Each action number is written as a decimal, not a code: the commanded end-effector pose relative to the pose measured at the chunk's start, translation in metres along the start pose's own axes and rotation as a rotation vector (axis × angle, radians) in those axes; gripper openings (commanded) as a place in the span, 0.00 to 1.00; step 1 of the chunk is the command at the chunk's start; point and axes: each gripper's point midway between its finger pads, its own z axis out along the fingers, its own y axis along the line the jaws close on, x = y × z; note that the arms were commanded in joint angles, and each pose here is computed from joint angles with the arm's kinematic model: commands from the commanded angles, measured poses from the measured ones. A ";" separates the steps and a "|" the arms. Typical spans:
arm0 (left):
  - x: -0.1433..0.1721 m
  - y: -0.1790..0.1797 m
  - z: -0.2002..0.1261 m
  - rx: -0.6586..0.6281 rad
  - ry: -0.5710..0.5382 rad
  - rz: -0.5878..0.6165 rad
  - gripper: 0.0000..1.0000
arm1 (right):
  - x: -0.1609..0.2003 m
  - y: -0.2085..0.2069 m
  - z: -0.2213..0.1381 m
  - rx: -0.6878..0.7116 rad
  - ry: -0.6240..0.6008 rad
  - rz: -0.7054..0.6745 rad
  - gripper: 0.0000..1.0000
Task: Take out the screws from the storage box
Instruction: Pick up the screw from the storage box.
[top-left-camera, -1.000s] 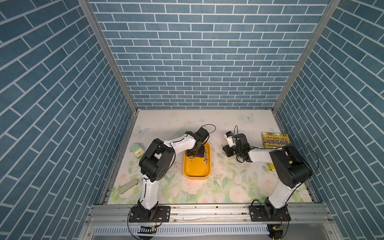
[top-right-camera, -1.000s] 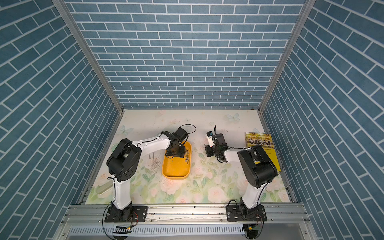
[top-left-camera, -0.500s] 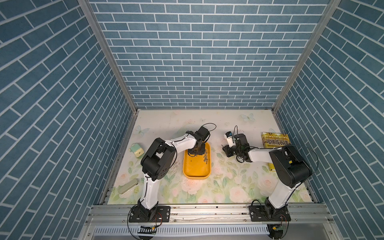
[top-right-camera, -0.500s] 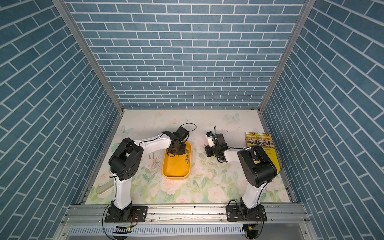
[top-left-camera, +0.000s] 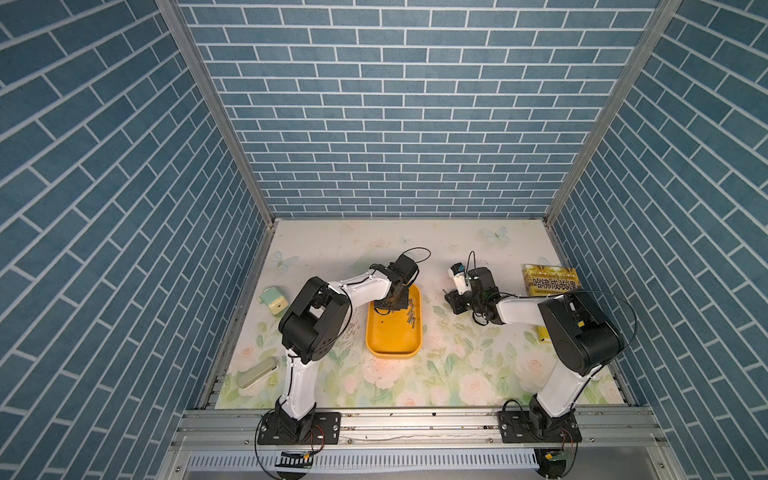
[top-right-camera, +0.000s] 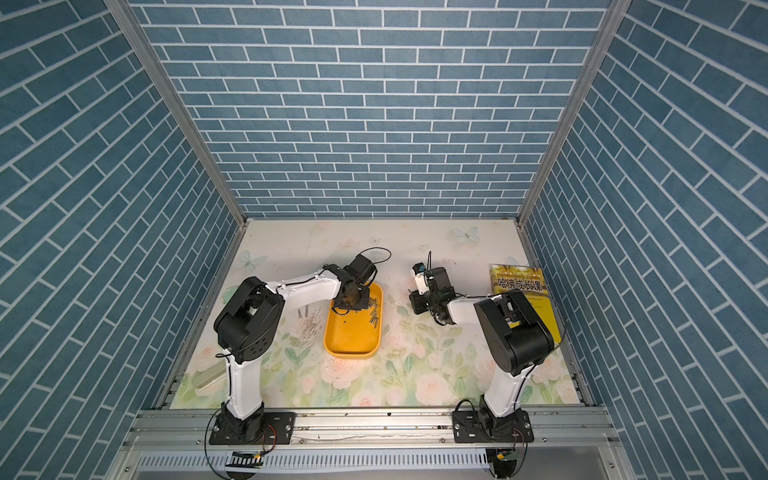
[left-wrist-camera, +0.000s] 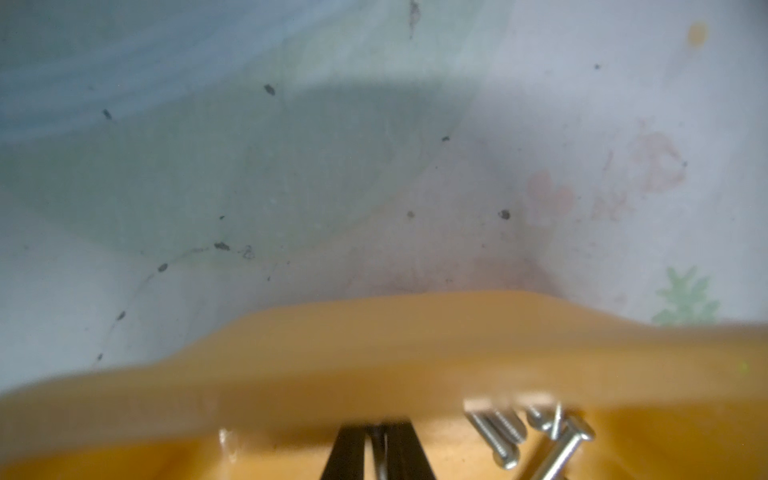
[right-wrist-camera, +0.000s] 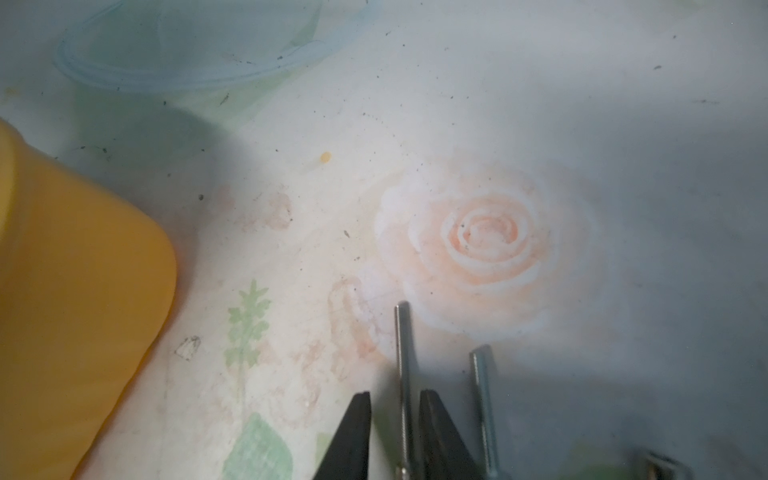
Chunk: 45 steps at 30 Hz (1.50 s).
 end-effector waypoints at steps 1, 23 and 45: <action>0.068 0.028 0.043 -0.098 0.230 0.013 0.01 | -0.003 -0.001 -0.002 0.000 -0.004 -0.019 0.26; -0.052 0.023 -0.110 0.068 -0.340 -0.043 0.00 | -0.065 0.033 -0.067 -0.045 -0.260 -0.082 0.28; 0.030 0.143 -0.021 0.054 -0.203 -0.318 0.00 | -0.090 0.151 -0.039 -0.040 -0.126 -0.276 0.29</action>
